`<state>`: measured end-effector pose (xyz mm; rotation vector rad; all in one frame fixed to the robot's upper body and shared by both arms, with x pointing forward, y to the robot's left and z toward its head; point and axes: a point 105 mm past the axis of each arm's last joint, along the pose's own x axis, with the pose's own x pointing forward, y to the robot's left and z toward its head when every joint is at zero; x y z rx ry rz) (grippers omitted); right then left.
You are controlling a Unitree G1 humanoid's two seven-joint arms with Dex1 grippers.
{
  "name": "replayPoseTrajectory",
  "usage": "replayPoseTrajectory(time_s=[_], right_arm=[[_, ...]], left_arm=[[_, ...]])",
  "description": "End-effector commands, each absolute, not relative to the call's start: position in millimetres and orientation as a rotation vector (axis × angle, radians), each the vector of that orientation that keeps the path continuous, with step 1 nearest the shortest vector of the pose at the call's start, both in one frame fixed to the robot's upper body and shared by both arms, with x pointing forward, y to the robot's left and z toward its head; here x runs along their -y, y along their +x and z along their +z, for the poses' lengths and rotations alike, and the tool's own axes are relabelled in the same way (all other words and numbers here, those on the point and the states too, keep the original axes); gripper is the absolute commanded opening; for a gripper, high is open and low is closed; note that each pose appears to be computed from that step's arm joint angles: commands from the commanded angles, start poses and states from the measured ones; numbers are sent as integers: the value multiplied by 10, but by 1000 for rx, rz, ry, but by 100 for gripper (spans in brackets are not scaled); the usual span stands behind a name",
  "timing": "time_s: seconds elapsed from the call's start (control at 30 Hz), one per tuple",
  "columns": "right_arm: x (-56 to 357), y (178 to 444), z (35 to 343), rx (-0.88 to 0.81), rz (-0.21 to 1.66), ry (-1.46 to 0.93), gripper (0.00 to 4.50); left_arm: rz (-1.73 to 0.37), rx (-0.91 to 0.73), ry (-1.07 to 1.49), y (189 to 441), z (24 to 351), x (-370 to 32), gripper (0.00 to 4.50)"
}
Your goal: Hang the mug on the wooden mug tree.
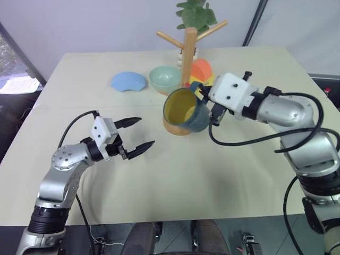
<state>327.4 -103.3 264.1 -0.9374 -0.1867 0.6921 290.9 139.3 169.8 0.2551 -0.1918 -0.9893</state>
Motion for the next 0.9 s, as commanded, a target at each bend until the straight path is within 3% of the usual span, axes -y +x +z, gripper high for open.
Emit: replayPoseTrajectory(time_s=[0.03, 0.7, 0.8, 0.9], right_arm=[[995, 3247, 2832, 255, 655, -958, 1], [903, 3470, 2725, 206, 606, -992, 1], [897, 3492, 2744, 215, 599, -991, 108], [904, 3509, 2785, 230, 582, -995, 260]], left_arm=[[-970, 257, 275, 2894, 1867, -1416, 450], [-940, 375, 195, 2846, 2296, -1389, 450], [-941, 371, 200, 2844, 2289, -1388, 450], [-939, 371, 200, 2849, 2290, -1390, 450]])
